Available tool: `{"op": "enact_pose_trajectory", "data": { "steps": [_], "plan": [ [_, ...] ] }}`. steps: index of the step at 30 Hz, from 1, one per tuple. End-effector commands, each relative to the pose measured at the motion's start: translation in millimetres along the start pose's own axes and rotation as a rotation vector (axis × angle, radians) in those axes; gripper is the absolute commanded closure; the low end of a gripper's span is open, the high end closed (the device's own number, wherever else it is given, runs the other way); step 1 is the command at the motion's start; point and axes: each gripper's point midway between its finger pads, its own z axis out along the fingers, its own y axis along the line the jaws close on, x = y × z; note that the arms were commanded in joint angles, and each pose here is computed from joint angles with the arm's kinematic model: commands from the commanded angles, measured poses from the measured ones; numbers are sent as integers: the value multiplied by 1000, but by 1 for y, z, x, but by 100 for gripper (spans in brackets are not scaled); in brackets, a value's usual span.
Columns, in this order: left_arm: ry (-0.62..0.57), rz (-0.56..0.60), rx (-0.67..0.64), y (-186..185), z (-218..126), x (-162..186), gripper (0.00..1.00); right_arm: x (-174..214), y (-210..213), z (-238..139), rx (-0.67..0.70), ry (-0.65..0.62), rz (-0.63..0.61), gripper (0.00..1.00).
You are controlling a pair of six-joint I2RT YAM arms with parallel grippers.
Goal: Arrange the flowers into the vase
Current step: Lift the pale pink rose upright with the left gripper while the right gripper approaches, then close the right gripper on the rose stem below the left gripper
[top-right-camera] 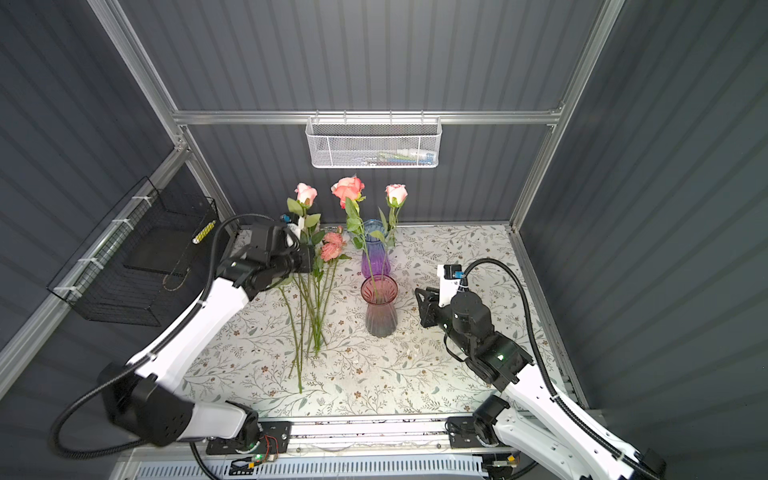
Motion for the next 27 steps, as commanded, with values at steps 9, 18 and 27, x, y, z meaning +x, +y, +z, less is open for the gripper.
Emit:
{"op": "enact_pose_trajectory", "data": {
  "steps": [9,18,27],
  "plan": [
    [-548,-77,279,-31,-126,-28,100,-31,96,-5,-244,5,-135,58],
    [-518,-155,466,-57,-137,-27,100,-36,193,19,-463,78,-227,52],
    [-503,-178,517,-61,-135,-16,100,-12,236,73,-464,184,-260,49]
  ]
}}
